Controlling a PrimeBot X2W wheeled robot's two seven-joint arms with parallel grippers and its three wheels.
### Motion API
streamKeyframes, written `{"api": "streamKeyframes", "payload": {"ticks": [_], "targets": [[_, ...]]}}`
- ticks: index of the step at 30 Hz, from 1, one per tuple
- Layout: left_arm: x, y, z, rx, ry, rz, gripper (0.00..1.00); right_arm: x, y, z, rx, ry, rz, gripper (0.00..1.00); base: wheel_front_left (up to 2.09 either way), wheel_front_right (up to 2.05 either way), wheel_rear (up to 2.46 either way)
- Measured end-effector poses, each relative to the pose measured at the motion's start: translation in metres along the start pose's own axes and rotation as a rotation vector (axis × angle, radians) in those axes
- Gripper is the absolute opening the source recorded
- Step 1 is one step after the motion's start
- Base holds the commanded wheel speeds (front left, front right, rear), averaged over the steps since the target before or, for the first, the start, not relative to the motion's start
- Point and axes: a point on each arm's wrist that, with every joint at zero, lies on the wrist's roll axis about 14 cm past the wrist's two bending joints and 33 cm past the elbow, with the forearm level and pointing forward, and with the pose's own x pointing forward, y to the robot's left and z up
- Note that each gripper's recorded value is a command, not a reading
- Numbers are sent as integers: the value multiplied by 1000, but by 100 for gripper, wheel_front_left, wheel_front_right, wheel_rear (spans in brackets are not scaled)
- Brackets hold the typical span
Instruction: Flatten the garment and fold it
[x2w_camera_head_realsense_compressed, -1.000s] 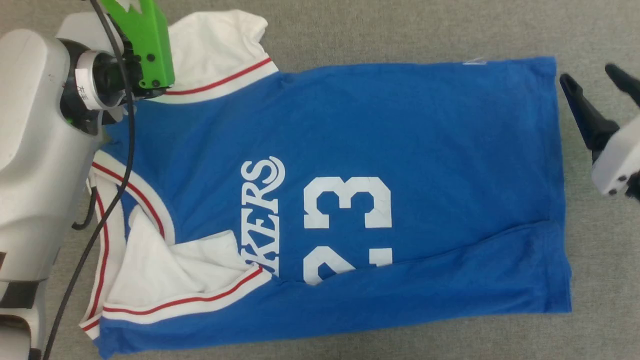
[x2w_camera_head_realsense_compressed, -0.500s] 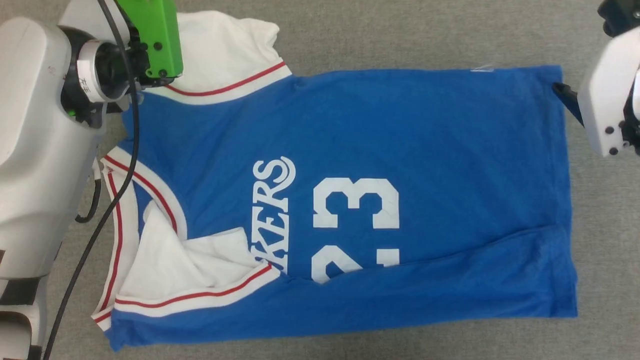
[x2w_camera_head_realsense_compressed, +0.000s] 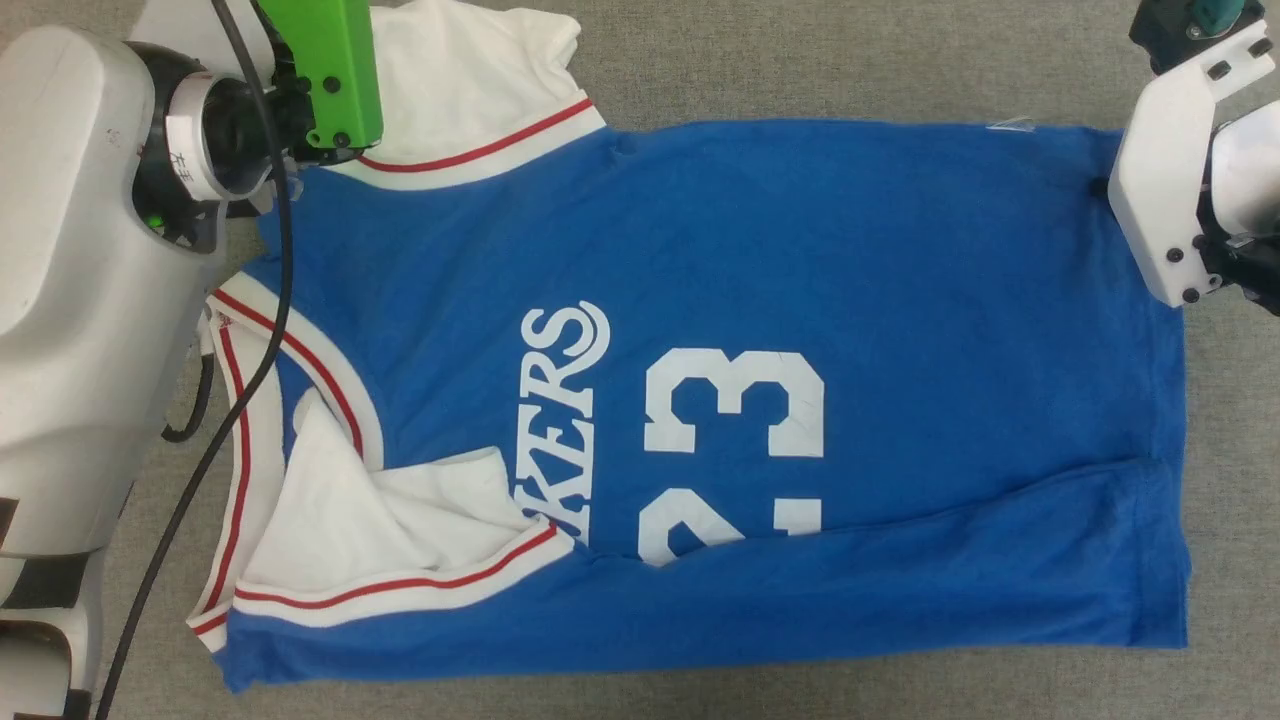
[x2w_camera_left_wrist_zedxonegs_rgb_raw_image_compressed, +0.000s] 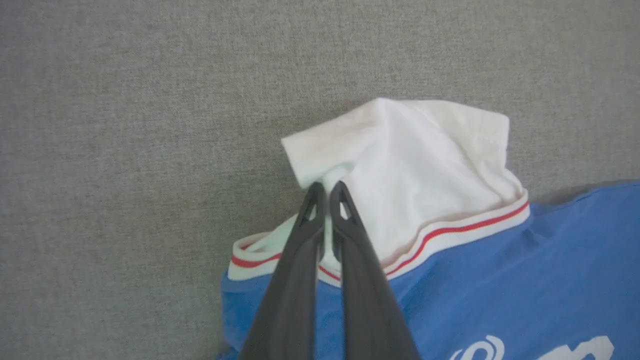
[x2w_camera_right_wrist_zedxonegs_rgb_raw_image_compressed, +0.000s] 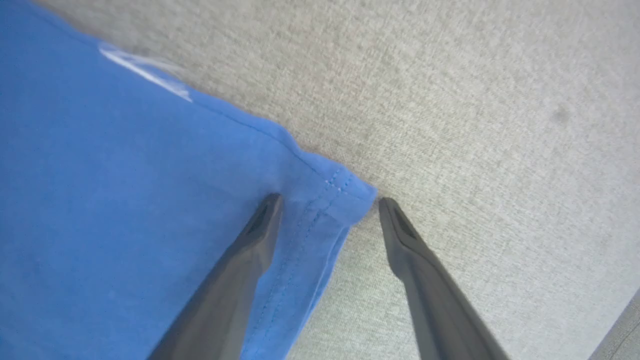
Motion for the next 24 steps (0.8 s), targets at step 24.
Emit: {"api": "streamKeyframes", "payload": {"ticks": [24], "targets": [[-69, -11, -3, 6, -195, -89, 0, -53, -11, -7, 155, -235, 16, 0, 0, 0, 0]]}}
